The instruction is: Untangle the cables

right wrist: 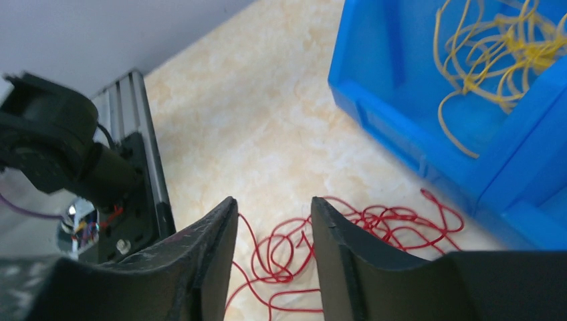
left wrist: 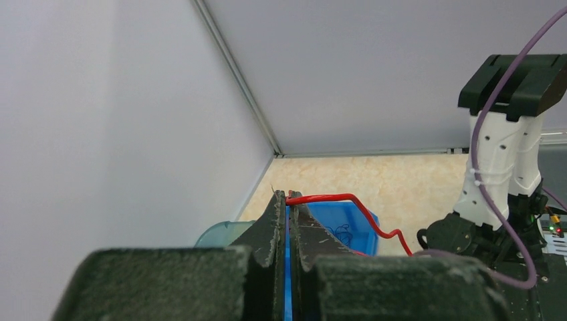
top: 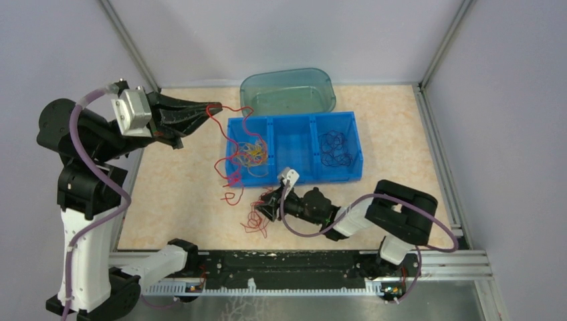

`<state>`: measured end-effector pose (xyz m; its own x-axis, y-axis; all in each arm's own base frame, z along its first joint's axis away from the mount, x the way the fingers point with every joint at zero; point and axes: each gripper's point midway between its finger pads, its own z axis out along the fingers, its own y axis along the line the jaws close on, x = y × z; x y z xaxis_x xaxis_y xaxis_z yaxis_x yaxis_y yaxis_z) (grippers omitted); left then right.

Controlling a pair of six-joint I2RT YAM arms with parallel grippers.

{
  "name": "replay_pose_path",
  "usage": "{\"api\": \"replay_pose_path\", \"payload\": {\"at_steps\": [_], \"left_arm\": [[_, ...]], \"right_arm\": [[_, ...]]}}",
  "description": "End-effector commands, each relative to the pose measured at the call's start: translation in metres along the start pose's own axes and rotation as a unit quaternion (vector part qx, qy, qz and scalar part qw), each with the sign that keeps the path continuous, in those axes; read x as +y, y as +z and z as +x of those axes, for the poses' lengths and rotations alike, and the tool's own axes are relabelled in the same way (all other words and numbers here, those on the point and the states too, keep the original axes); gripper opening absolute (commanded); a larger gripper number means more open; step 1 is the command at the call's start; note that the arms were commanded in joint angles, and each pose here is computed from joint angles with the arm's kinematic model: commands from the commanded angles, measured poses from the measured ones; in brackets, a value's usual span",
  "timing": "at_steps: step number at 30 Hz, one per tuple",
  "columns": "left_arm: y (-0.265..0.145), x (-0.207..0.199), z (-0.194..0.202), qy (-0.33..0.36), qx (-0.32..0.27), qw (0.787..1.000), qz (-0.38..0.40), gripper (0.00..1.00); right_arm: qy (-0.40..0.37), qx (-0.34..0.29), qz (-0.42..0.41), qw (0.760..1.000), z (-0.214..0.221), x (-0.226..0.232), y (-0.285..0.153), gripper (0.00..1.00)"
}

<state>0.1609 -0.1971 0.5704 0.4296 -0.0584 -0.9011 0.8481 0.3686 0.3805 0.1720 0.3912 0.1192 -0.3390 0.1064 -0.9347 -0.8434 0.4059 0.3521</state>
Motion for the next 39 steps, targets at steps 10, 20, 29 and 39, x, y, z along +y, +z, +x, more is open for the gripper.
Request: {"api": "replay_pose_path", "payload": {"at_steps": [10, 20, 29, 39], "left_arm": [[0.022, 0.017, 0.057, -0.048, 0.023, 0.999, 0.001, 0.0], [0.07, 0.037, 0.125, -0.09, 0.053, 0.994, 0.017, 0.0], [0.122, 0.042, 0.2, -0.116, 0.095, 0.988, 0.039, 0.0], [0.15, 0.055, 0.304, -0.114, 0.168, 0.978, 0.039, 0.0]], "right_arm": [[-0.035, -0.143, 0.175, 0.974, -0.131, -0.043, -0.058, 0.74], [-0.044, -0.18, 0.363, 0.913, -0.153, -0.098, -0.126, 0.72], [-0.037, -0.206, 0.436, 0.875, -0.172, -0.11, -0.173, 0.69], [-0.052, -0.216, 0.435, 0.872, -0.18, -0.108, -0.186, 0.68]]}}
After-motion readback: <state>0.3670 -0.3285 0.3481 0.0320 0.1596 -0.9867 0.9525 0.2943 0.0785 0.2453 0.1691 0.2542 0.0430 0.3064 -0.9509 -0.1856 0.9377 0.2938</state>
